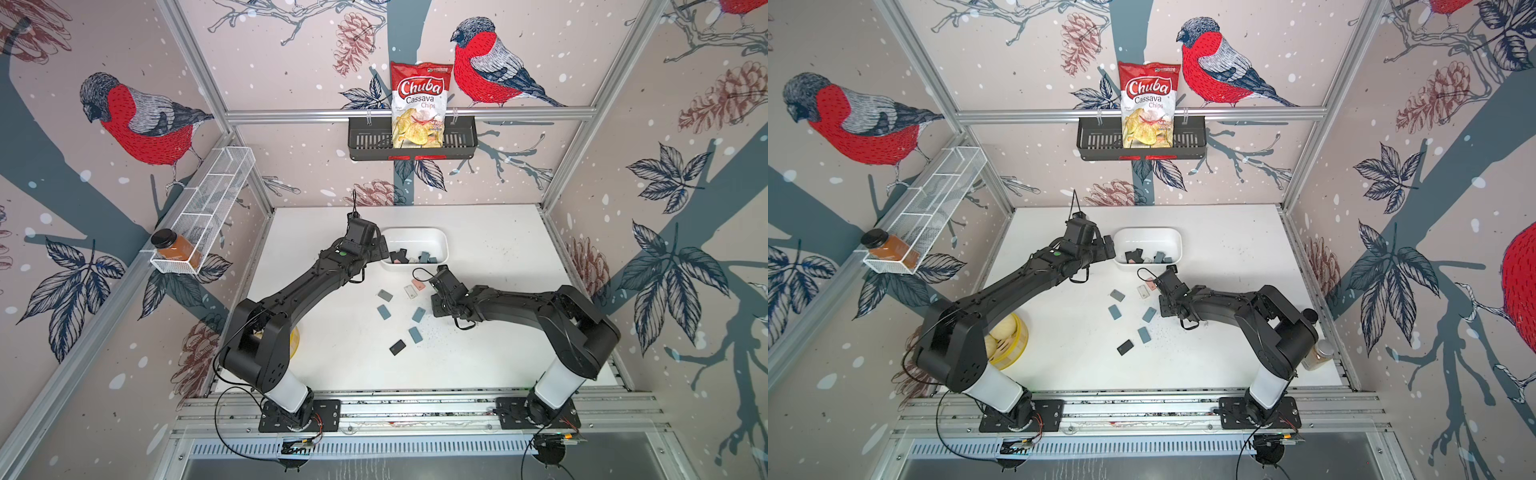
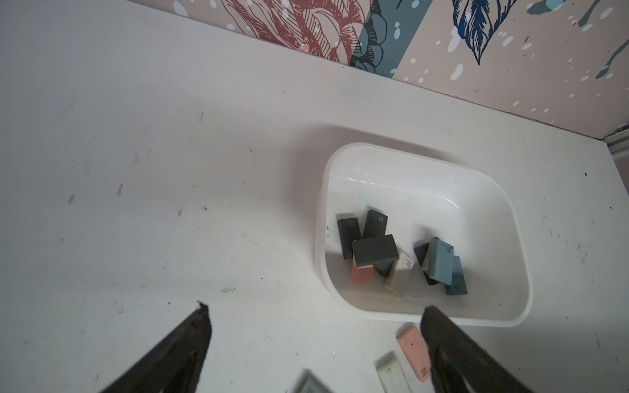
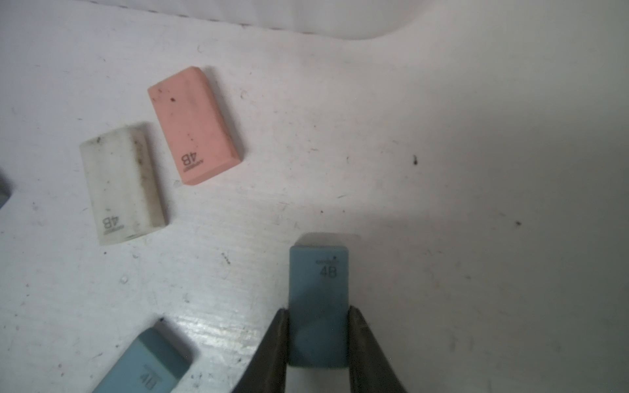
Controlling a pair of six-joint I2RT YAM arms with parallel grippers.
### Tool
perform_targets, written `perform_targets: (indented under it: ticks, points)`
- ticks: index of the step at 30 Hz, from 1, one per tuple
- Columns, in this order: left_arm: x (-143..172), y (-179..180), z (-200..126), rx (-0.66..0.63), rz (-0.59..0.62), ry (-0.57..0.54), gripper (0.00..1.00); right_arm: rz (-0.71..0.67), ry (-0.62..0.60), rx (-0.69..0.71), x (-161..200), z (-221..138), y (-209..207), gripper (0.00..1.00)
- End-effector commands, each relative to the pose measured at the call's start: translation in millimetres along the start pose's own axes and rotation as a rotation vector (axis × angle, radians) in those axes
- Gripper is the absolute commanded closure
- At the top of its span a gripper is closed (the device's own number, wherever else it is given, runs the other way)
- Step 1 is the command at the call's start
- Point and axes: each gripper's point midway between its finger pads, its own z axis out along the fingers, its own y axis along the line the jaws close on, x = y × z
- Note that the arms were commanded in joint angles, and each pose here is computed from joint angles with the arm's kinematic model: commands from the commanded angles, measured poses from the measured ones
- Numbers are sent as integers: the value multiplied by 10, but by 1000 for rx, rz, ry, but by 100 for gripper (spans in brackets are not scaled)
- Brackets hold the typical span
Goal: Put the eraser in the storage box
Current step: Pick up the eraser from the center of the board.
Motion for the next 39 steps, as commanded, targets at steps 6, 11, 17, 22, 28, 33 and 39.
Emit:
perform_targets:
  ticks: [6,11,17,22,28,33,39]
  points:
    - [-1,-15,13,8,-4,8,3,-9,15,18,45,-9,-35,74]
    - [9,-21,26,10,-4,12,3,-4,14,22,46,-13,-45,78]
    - [22,-17,40,9,-4,18,3,-1,7,32,27,-30,-65,82]
    - [27,-20,44,10,-3,21,3,2,-12,35,-36,-102,-73,83]
    - [35,-26,47,11,-3,24,3,12,-35,35,-113,-189,-91,83]
    - [53,-28,67,12,-1,32,3,20,-59,28,-190,-299,-89,83]
    - [107,-33,121,5,4,67,3,29,-116,3,-415,-530,-42,83]
